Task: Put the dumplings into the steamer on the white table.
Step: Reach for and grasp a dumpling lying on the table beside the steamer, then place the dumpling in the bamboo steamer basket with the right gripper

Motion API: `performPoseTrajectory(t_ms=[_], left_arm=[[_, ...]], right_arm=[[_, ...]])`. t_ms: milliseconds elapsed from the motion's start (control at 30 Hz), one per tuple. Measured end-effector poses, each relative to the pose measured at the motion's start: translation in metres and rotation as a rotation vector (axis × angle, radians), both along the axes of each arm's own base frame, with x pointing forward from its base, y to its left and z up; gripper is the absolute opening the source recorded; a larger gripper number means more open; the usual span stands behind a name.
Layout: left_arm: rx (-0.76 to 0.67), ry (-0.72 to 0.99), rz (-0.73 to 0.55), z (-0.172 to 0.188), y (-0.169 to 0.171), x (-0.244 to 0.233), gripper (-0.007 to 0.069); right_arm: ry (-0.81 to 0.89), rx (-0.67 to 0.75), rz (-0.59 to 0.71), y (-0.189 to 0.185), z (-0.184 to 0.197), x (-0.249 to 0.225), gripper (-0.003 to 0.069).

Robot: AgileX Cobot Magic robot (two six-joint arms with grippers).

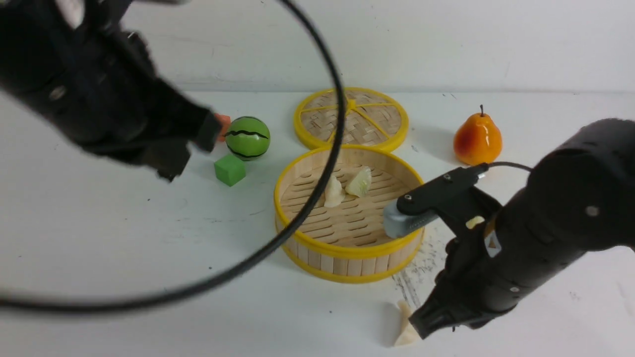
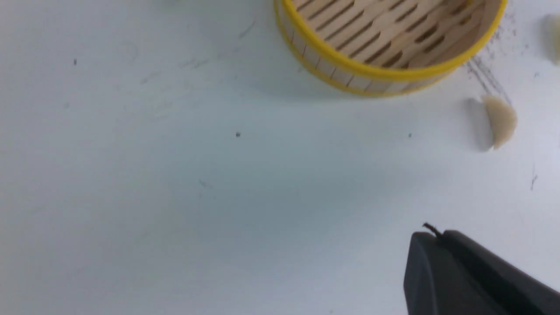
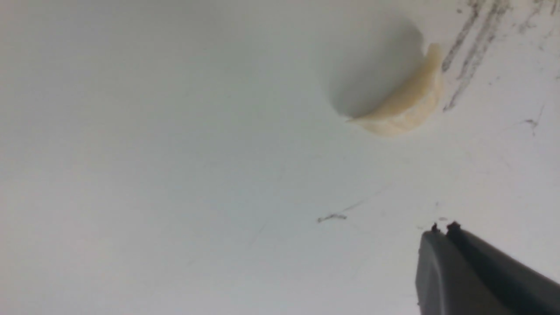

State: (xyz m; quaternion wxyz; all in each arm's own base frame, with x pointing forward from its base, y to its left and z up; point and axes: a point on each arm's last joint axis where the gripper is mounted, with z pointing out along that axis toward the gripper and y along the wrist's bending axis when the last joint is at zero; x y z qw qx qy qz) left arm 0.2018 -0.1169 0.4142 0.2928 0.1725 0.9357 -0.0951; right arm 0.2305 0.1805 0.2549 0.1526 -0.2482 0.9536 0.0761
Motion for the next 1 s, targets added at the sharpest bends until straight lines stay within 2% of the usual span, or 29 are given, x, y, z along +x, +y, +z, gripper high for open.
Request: performPoseTrajectory(t_ms=[100, 267, 400, 433, 467, 533, 633, 700, 733, 833, 900, 1000], left_arm=[[-0.015, 0.013, 0.013, -0.018, 0.013, -0.024, -0.0014], [-0.042, 0.036, 0.021, -0.057, 0.038, -0.070, -0.0014], [-0.050, 0.025, 0.023, -0.072, 0.051, -0.092, -0.0014], [-0.048, 0.029, 0.023, -0.073, 0.051, -0.093, -0.0014], [-0.056, 0.015, 0.022, -0.076, 0.057, -0.102, -0.0014], [-0.068, -0.004, 0.022, -0.078, 0.061, -0.109, -0.0014], [-0.080, -0.025, 0.021, -0.079, 0.066, -0.118, -0.0014], [-0.090, -0.041, 0.020, -0.077, 0.069, -0.123, -0.0014], [-0.090, -0.041, 0.020, -0.077, 0.069, -0.123, -0.0014], [-0.085, -0.033, 0.020, -0.077, 0.073, -0.129, -0.0014], [-0.079, -0.023, 0.020, -0.077, 0.074, -0.131, -0.0014], [-0.065, -0.001, 0.021, -0.079, 0.075, -0.133, -0.0014]], right_arm=[[0.005, 0.008, -0.048, 0.005, -0.012, 0.009, 0.0074], [-0.012, 0.074, -0.166, 0.020, -0.039, 0.028, 0.0346], [0.002, 0.057, -0.219, 0.025, -0.059, 0.038, 0.0517], [0.002, 0.060, -0.223, 0.025, -0.059, 0.038, 0.0524], [0.024, 0.039, -0.244, 0.026, -0.071, 0.040, 0.0561], [0.048, 0.020, -0.259, 0.027, -0.083, 0.042, 0.0573], [0.078, -0.008, -0.269, 0.028, -0.096, 0.044, 0.0538], [0.080, -0.013, -0.270, 0.028, -0.096, 0.045, 0.0452], [0.081, -0.014, -0.270, 0.028, -0.096, 0.045, 0.0440], [0.106, -0.042, -0.272, 0.026, -0.093, 0.044, 0.0188], [0.111, -0.057, -0.253, 0.026, -0.085, 0.044, 0.0171], [0.092, -0.054, -0.186, 0.029, -0.056, 0.046, 0.0189]])
